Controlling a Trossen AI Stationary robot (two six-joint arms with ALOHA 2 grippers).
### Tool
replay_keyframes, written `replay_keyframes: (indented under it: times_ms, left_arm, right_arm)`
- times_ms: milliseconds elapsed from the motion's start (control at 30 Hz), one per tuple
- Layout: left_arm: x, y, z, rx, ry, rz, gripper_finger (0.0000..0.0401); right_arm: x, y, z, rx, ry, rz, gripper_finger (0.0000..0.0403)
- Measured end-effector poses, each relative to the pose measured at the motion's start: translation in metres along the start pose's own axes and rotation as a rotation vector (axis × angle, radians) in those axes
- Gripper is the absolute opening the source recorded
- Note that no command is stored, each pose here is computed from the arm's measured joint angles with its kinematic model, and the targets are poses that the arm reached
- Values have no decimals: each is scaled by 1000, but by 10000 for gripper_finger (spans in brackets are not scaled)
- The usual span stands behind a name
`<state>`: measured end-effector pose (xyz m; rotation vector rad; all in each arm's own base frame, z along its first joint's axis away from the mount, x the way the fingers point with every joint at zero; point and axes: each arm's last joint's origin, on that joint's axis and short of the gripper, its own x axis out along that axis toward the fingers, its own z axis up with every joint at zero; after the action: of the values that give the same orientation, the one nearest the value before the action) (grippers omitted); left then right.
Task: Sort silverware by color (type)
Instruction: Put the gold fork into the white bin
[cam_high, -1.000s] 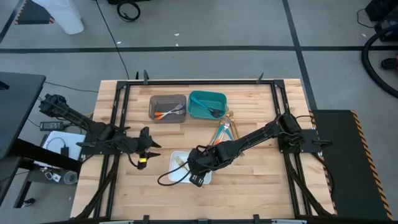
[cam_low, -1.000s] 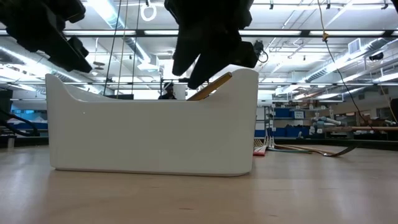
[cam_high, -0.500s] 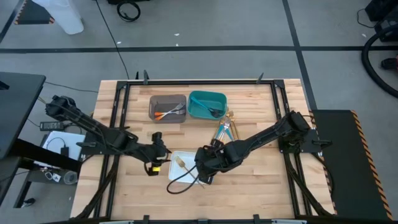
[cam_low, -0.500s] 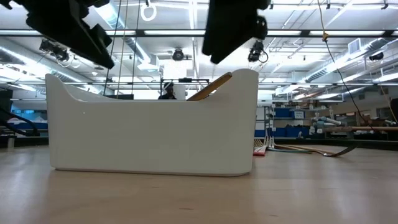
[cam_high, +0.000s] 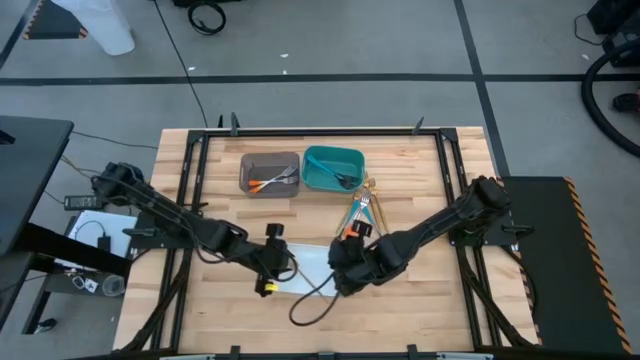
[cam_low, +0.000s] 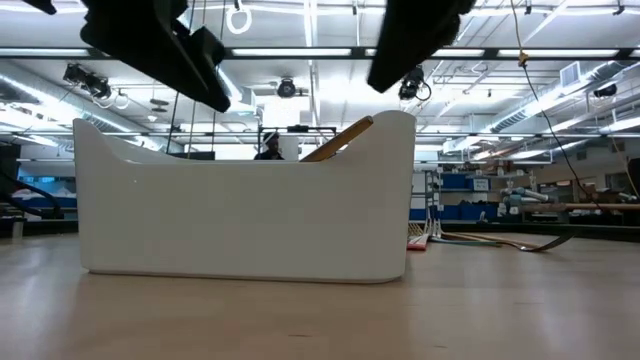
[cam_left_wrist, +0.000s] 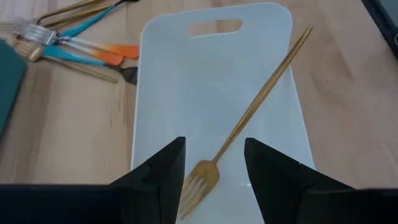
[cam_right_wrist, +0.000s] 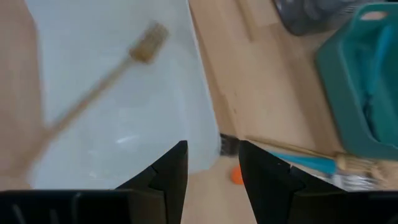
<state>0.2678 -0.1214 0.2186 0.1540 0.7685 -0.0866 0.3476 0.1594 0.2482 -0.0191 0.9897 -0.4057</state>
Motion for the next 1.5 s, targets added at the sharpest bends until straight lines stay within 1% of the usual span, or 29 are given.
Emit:
replay_keyframes:
  times_ms: [67, 200, 300, 433, 500, 633, 733, 833, 900, 967, 1133, 1300, 1500]
  left_arm:
    - [6, -1, 5, 30, 4, -4, 173]
    - [16, 0, 13, 74, 13, 0, 173]
    - [27, 2, 17, 89, 16, -38, 173]
    - [42, 5, 19, 86, 33, -112, 173]
    - [49, 6, 17, 97, 62, -135, 173]
    - [59, 4, 18, 143, 76, -204, 173]
    - [67, 2, 16, 182, 86, -235, 173]
    - [72, 3, 15, 189, 79, -240, 173]
    - [72, 5, 14, 186, 91, -236, 173]
    - [73, 8, 15, 178, 86, -235, 173]
    - [76, 11, 15, 163, 75, -278, 173]
    - [84, 11, 13, 183, 69, -280, 173]
    - [85, 11, 12, 203, 71, -281, 173]
  right_arm:
    - [-3, -2, -10, -33, 3, -35, 153]
    - [-13, -7, -26, -74, -36, -73, 153]
    - [-16, -9, -39, -94, -36, -89, 153]
    - [-24, -12, -49, -50, -66, -87, 153]
    - [-26, -11, -56, -19, -81, -91, 153]
    - [-28, -4, -71, 34, -127, -92, 153]
    - [-24, 1, -80, 76, -148, -84, 153]
    - [-21, 7, -87, 118, -182, -66, 153]
    - [-19, 11, -89, 160, -236, -48, 153]
    - [-17, 12, -93, 164, -264, -56, 153]
    - [-9, 16, -98, 213, -342, -46, 153]
    - [-6, 17, -100, 238, -367, -35, 153]
    - [-6, 17, -99, 240, -379, -36, 153]
